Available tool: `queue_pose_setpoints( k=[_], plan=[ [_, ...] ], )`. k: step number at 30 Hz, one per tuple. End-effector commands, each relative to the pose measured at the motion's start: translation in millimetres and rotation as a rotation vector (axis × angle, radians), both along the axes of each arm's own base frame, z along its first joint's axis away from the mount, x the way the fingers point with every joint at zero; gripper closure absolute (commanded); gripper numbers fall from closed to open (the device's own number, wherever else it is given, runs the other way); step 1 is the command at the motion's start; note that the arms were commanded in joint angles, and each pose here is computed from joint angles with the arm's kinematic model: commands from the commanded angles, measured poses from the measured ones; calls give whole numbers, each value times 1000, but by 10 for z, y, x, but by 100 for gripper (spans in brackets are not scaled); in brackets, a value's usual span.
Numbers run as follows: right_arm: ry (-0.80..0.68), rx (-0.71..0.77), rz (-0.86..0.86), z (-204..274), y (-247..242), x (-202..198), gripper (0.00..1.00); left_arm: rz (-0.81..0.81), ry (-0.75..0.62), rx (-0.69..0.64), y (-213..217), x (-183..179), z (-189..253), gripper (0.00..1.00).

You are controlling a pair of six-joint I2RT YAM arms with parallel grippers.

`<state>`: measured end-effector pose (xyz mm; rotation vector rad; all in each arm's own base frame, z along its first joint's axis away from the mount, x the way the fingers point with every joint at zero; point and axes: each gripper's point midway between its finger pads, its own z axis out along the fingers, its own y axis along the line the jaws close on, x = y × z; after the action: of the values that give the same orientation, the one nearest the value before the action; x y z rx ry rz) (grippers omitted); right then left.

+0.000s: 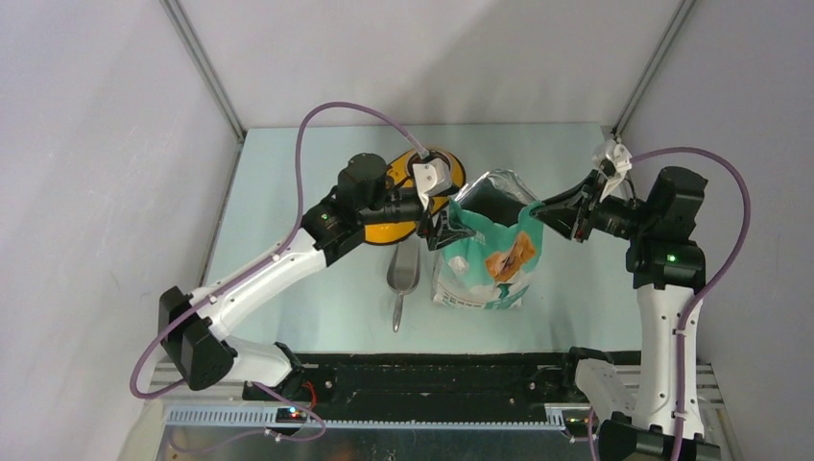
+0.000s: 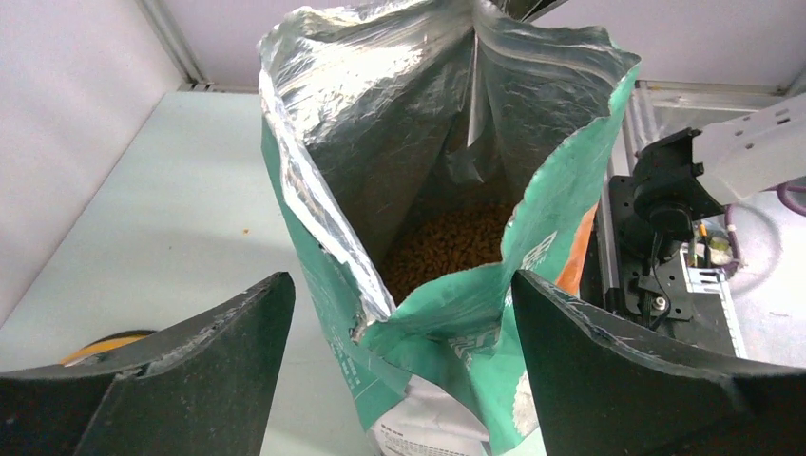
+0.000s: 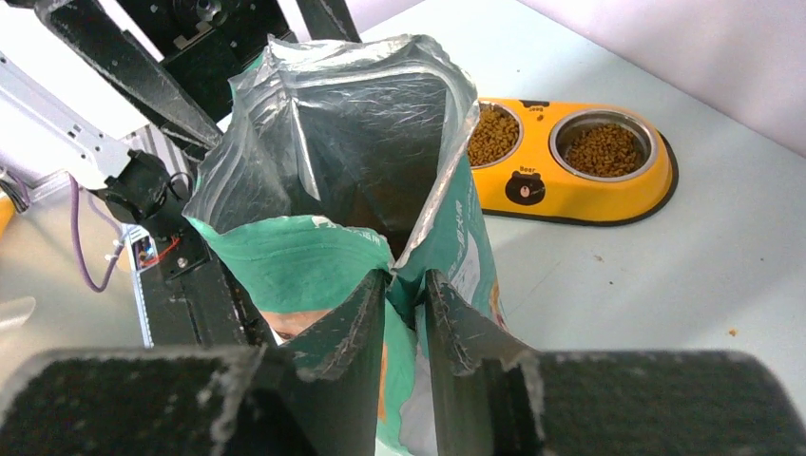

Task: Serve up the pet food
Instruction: Adjust the pet food bag at the center of the board.

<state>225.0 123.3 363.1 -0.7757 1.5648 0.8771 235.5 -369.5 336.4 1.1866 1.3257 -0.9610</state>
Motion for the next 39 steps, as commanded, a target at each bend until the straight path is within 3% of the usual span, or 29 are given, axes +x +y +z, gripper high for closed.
queue_pose_setpoints(
  k=[1, 5, 9, 11, 12, 14, 16, 22, 28, 32, 39],
  plan=[
    [-53, -56, 14, 33, 56, -56, 72, -75, -85, -79, 10, -26, 353, 13],
    [-36, -65, 12, -21, 74, -6, 72, -183, -102, -80, -5, -171, 341, 22],
    [-35, -70, 23, -40, 93, -8, 78, -233, -112, -72, -20, -216, 320, 40],
    [-35, -75, 24, -52, 94, -11, 86, -239, -122, -72, -26, -213, 329, 55],
    [-36, -79, 14, -52, 84, 0, 89, -235, -127, -73, -24, -213, 343, 71],
    [-46, -89, -20, -44, 47, 46, 99, -193, -120, -81, -4, -168, 403, 91],
    [-70, -106, -45, -20, -2, 71, 100, -99, -100, -90, 44, -59, 467, 98],
    [-127, -197, -129, -52, -248, 62, 100, 309, -37, -39, 456, 396, 257, 100],
    [-176, -278, -145, -164, -404, -38, 100, 492, -31, -30, 802, 478, 160, 100],
    [-236, -307, -72, -227, -371, -126, 100, 464, -31, -18, 804, 408, 136, 100],
    [-299, -323, 40, -277, -220, -244, 100, 51, -213, 94, 604, -148, 52, 100]
  ],
)
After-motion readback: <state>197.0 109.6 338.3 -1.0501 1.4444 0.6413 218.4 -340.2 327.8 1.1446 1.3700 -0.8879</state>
